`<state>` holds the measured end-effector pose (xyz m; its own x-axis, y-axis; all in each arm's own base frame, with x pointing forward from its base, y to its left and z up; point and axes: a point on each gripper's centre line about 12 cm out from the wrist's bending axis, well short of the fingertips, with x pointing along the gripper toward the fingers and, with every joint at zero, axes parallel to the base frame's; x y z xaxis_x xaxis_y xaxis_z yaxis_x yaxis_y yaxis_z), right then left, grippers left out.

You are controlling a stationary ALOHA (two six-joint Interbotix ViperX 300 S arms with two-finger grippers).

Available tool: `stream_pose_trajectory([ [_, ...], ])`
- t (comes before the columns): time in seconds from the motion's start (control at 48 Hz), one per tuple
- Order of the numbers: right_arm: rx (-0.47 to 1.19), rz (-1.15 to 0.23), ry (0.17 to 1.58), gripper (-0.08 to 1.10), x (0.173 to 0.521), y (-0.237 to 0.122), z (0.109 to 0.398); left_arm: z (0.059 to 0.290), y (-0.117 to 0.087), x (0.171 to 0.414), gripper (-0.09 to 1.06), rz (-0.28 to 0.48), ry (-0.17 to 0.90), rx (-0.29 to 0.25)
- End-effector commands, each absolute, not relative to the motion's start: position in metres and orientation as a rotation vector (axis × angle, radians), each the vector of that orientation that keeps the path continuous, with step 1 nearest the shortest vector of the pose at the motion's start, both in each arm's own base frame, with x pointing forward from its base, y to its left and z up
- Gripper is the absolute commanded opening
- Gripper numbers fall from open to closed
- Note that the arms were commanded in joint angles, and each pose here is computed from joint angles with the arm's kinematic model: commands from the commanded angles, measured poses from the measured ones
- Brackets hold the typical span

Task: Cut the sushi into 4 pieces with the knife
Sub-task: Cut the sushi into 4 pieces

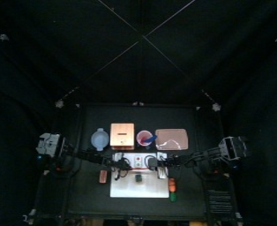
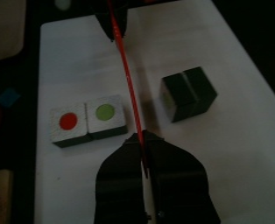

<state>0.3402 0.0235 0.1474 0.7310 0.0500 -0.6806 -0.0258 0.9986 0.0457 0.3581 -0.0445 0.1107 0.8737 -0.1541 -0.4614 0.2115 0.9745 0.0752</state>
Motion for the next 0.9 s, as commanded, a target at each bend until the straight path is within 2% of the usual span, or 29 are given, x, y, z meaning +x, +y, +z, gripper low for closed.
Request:
stream_pose_trajectory([
  [0.021,0.038,0.062,0.650,0.10,0.348,0.030,0.177,0.138,-0.062,0.368,0.24,-0.234,0.374,0.135],
  [0.208,0.031,0.091,0.636,0.10,0.347,0.040,0.182,0.140,-0.078,0.366,0.24,-0.271,0.366,0.138],
  [0.896,0.040,0.095,0.646,0.10,0.345,0.043,0.178,0.153,-0.093,0.362,0.24,-0.310,0.324,0.136],
])
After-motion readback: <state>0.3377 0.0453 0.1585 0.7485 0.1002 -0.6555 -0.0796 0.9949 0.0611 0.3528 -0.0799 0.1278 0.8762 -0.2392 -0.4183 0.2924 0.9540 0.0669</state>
